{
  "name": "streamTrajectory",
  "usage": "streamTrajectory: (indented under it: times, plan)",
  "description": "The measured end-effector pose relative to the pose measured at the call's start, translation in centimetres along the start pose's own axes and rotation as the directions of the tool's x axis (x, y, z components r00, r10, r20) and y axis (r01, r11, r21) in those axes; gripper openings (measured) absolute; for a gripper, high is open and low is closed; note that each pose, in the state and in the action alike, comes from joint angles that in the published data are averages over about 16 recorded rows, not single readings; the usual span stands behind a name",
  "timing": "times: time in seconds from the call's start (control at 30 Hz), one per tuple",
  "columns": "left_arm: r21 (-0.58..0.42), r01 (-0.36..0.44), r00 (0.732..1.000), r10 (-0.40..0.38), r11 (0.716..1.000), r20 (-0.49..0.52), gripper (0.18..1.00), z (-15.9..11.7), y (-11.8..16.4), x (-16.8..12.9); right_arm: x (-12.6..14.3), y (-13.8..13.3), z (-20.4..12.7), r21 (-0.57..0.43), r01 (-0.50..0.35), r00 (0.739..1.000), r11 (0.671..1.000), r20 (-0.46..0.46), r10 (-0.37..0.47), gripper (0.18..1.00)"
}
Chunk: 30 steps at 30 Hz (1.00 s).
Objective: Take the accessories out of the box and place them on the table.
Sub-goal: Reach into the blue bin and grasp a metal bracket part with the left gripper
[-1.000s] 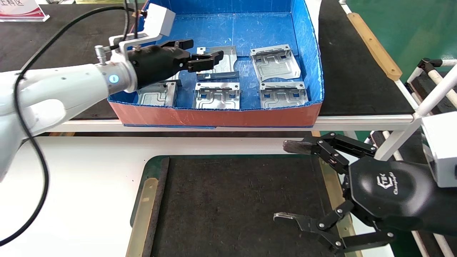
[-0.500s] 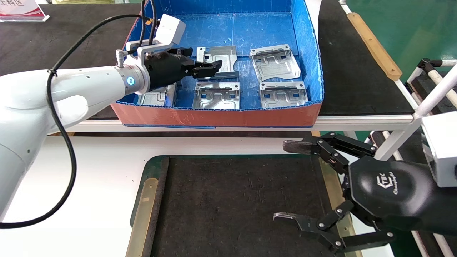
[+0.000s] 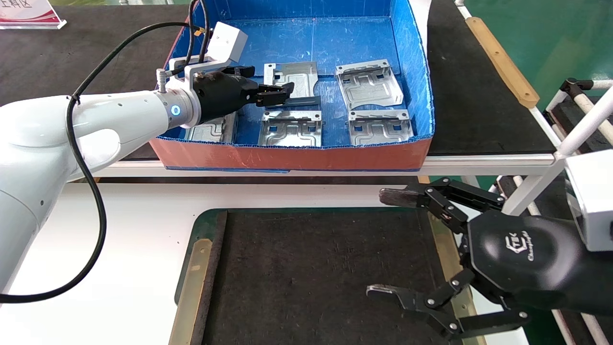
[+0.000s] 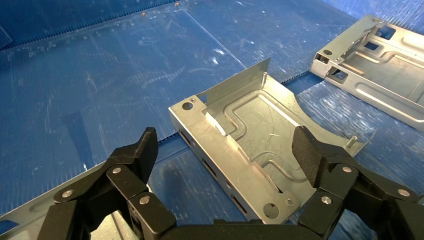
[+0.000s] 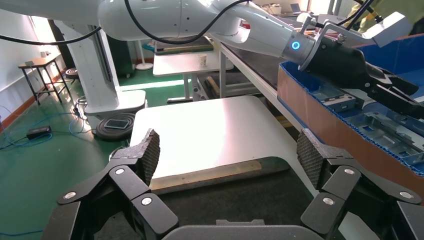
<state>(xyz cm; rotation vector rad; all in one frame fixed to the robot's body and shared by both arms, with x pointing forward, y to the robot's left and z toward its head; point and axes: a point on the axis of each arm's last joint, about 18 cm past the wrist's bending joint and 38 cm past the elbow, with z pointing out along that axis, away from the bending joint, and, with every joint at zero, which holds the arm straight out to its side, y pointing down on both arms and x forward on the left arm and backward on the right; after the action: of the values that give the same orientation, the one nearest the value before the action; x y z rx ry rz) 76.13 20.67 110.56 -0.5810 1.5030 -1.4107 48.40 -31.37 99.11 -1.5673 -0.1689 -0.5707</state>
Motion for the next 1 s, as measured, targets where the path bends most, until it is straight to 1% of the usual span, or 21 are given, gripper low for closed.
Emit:
streamTrajectory:
  times: [0.13, 0.27, 0.33, 0.5, 0.67, 0.87, 1.0]
  plan:
    - [0.002, 0.002, 1.000, -0.002, 1.000, -0.003, 0.980, -0.03, -0.04, 0.04, 0.00, 0.00, 0.00, 0.000, 0.000, 1.000, 1.000, 0.000, 0.000, 0.982]
    - [0.004, 0.004, 1.000, -0.004, 1.000, -0.006, 0.948, -0.05, -0.06, 0.08, 0.00, 0.00, 0.00, 0.000, 0.000, 1.000, 1.000, 0.000, 0.000, 0.961]
    - [0.004, 0.004, 1.000, -0.004, 1.000, -0.007, 0.933, -0.05, -0.07, 0.10, 0.00, 0.00, 0.00, 0.000, 0.000, 1.000, 1.000, 0.000, 0.000, 0.940]
    - [0.005, 0.006, 1.000, -0.006, 1.000, -0.009, 0.864, -0.06, -0.09, 0.13, 0.00, 0.00, 0.00, 0.000, 0.000, 1.000, 1.000, 0.000, 0.000, 0.882]
    - [0.006, 0.006, 1.000, -0.006, 1.000, -0.010, 0.757, -0.07, -0.11, 0.15, 0.00, 0.00, 0.00, 0.000, 0.000, 1.000, 1.000, 0.000, 0.000, 0.800]
    - [0.007, 0.007, 1.000, -0.007, 1.000, -0.011, 0.614, -0.08, -0.12, 0.16, 0.00, 0.00, 0.00, 0.000, 0.000, 1.000, 1.000, 0.000, 0.000, 0.672]
    - [0.007, 0.008, 1.000, -0.008, 1.000, -0.012, 0.515, -0.09, -0.12, 0.16, 0.00, 0.00, 0.00, 0.000, 0.000, 1.000, 1.000, 0.000, 0.000, 0.564]
